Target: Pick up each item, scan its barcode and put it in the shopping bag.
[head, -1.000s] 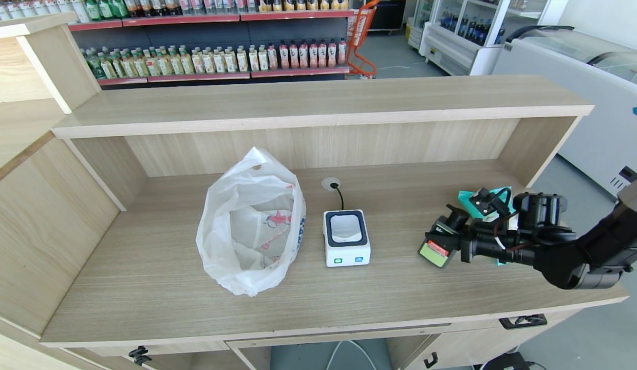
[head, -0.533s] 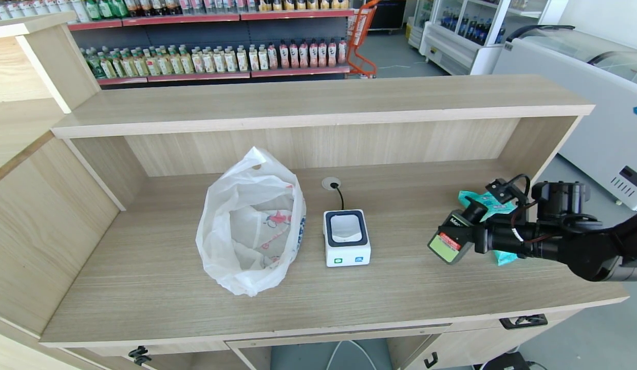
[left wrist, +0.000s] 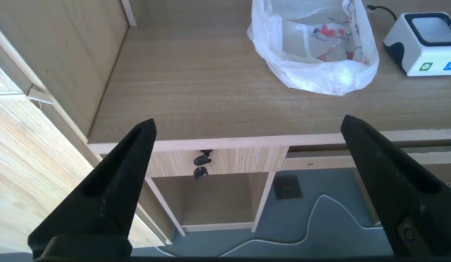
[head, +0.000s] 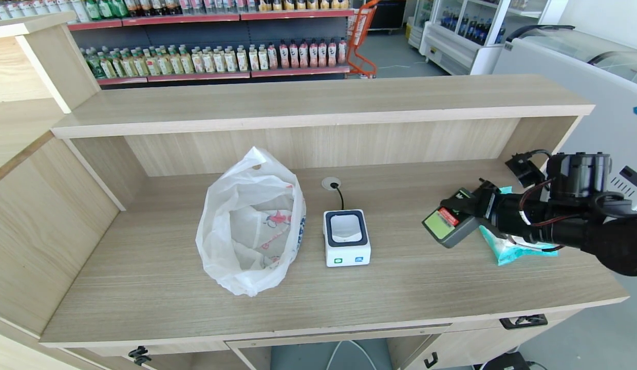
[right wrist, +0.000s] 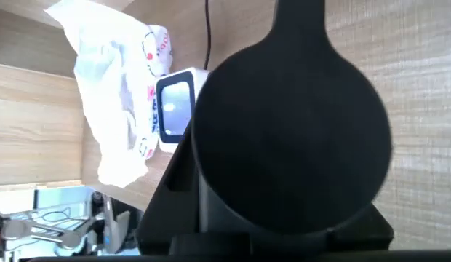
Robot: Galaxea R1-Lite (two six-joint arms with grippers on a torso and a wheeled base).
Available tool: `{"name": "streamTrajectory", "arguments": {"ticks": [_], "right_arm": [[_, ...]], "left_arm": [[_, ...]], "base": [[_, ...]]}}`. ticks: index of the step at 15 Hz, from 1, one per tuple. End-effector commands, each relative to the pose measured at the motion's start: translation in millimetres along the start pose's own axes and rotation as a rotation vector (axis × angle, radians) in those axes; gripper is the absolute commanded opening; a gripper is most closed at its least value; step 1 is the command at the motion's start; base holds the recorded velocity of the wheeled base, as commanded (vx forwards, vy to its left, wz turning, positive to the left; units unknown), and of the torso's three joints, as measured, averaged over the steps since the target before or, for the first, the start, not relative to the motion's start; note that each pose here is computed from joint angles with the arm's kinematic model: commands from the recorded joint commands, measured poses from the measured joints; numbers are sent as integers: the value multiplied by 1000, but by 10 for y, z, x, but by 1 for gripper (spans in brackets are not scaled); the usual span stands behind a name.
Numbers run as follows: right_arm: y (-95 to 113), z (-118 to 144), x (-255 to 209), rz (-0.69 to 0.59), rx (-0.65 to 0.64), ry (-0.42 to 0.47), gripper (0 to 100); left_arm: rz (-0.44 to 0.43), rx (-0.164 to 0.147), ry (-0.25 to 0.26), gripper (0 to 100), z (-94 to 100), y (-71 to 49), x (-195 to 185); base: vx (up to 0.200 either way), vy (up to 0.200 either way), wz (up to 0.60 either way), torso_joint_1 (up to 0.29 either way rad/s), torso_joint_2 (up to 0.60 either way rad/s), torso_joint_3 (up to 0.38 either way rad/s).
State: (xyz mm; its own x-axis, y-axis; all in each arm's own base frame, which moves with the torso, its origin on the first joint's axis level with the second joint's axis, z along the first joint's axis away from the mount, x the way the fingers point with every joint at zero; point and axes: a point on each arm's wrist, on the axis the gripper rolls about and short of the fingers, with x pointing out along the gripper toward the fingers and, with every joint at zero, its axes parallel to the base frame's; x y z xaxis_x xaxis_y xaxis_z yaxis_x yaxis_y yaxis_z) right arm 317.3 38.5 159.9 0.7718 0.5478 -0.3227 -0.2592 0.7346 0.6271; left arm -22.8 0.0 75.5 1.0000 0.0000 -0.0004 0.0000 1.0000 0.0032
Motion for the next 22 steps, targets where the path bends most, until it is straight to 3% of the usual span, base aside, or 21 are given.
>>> {"name": "streamTrajectory", "arguments": {"ticks": [1, 5, 9, 11, 14, 16, 22], "right_arm": [[519, 179, -267, 25, 81, -56, 0], [1037, 251, -423, 16, 290, -86, 0], [1550, 255, -602, -120, 634, 14, 0], [1657, 126, -624, -192, 699, 52, 0], [1837, 37, -697, -193, 788, 59, 0], [1927, -66, -758, -217, 802, 125, 0], [2182, 15, -947, -248, 1032, 278, 0]], "left_arm": [[0, 0, 0, 100, 0, 0, 0], [0, 0, 0, 100, 0, 0, 0], [0, 0, 0, 100, 0, 0, 0], [0, 0, 0, 100, 0, 0, 0], [0, 0, 0, 100, 0, 0, 0], [0, 0, 0, 100, 0, 0, 0], [0, 0, 0, 100, 0, 0, 0]], "base": [[0, 0, 0, 0, 0, 0], [0, 0, 0, 0, 0, 0], [0, 0, 0, 0, 0, 0], [0, 0, 0, 0, 0, 0], [0, 0, 0, 0, 0, 0], [0, 0, 0, 0, 0, 0], [0, 0, 0, 0, 0, 0]]}}
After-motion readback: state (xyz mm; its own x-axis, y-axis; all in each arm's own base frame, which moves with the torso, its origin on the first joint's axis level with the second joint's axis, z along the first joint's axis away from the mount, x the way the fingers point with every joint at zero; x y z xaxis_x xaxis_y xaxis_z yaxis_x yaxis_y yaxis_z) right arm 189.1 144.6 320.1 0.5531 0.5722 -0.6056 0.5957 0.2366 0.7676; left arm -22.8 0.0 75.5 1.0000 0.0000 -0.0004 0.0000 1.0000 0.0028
